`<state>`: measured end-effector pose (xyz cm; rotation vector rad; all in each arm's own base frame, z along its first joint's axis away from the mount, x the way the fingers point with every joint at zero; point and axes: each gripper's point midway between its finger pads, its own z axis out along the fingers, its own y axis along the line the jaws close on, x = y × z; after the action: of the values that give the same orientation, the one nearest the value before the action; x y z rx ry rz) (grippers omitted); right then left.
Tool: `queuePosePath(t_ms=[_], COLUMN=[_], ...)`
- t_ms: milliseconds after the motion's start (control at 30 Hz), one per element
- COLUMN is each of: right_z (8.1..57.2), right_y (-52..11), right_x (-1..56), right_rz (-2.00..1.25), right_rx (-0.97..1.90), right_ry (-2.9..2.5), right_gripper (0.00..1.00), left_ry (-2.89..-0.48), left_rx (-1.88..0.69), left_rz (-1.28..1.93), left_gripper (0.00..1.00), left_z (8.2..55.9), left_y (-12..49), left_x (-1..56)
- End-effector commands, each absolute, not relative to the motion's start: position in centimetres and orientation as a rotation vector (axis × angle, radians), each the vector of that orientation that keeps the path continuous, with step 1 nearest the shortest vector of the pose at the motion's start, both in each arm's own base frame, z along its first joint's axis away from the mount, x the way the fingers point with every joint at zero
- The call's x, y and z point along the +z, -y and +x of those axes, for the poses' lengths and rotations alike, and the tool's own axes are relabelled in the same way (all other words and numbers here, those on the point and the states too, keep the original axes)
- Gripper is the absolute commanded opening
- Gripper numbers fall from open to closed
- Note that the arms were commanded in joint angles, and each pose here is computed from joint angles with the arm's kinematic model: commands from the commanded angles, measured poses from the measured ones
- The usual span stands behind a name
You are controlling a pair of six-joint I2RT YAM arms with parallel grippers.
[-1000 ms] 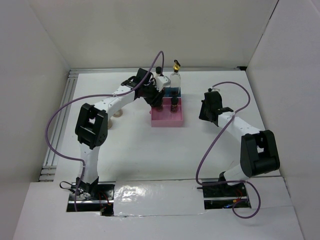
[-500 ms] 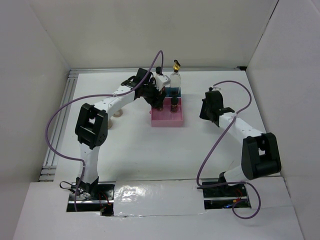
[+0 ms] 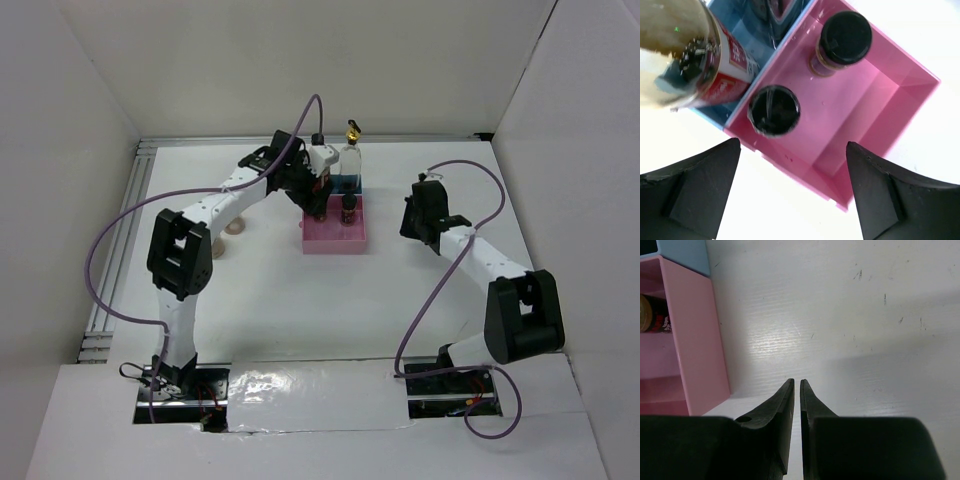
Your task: Organize the condiment bottles
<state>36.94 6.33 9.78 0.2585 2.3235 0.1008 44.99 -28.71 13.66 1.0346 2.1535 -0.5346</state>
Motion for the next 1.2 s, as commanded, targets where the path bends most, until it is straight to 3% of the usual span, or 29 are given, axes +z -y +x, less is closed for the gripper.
queuePosePath(t_ms=[0, 200, 400, 600, 800, 1167], right_z=[36.9, 36.8, 36.3, 36.0, 36.3, 35.6], right_y=[-6.4, -6.9, -7.9, -9.3, -11.2, -12.3], right_x=[11.1, 11.1, 11.0, 10.8, 10.8, 11.0], right_rz=[0.242, 0.219, 0.164, 0.098, 0.025, -0.024], right_rx=[0.118, 0.144, 0.186, 0.237, 0.275, 0.265], right_ry=[-2.283, -2.28, -2.29, -2.299, -2.312, -2.32], right_gripper=[0.17, 0.17, 0.17, 0.17, 0.16, 0.16], left_ry=[-2.099, -2.105, -2.204, -2.287, -2.317, -2.402], left_rx=[-0.53, -0.522, -0.489, -0.409, -0.396, -0.371], left_rz=[0.995, 0.91, 0.754, 0.494, 0.303, 0.239], left_gripper=[0.99, 0.99, 0.99, 0.99, 0.99, 0.99], left_z=[43.9, 41.6, 37.0, 33.6, 32.1, 34.6], left_y=[28.2, 26.5, 20.5, 10.4, 4.2, 1.2], left_x=[19.2, 23.9, 28.0, 27.4, 24.9, 19.0])
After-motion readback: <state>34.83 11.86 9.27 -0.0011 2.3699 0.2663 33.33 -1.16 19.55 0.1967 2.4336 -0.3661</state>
